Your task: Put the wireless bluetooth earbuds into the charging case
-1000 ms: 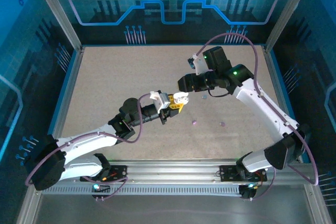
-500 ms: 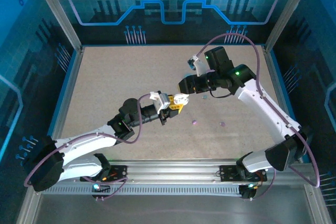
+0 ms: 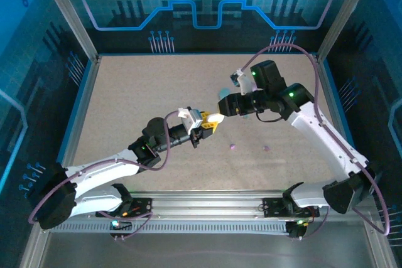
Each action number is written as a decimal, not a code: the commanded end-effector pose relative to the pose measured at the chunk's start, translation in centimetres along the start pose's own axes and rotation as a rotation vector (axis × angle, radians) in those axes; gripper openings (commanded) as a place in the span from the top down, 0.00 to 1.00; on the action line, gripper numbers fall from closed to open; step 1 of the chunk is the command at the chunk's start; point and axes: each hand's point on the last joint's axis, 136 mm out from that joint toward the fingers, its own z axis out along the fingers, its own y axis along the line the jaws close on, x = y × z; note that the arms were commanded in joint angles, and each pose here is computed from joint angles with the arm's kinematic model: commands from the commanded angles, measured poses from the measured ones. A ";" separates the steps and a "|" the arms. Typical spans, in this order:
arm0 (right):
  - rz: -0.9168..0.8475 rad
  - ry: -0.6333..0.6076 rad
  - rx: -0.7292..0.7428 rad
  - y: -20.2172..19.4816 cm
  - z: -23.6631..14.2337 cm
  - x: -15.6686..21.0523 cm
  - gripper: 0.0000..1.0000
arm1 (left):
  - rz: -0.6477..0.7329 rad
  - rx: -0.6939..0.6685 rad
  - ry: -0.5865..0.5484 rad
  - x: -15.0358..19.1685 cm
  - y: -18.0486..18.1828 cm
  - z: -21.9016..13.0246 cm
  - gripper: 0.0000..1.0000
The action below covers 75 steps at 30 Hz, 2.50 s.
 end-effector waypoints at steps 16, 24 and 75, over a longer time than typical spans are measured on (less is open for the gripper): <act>0.391 -0.222 0.281 -12.0 -2.9 2.0 0.34 | -0.905 -0.395 0.312 12.3 12.2 -3.0 0.82; 0.438 -0.142 0.237 -12.4 -0.8 2.1 0.33 | -1.119 -0.427 0.424 17.2 13.8 -4.3 0.79; 0.441 0.080 0.274 -15.5 5.7 2.2 0.35 | -1.001 -0.721 0.687 20.3 22.1 -4.3 0.40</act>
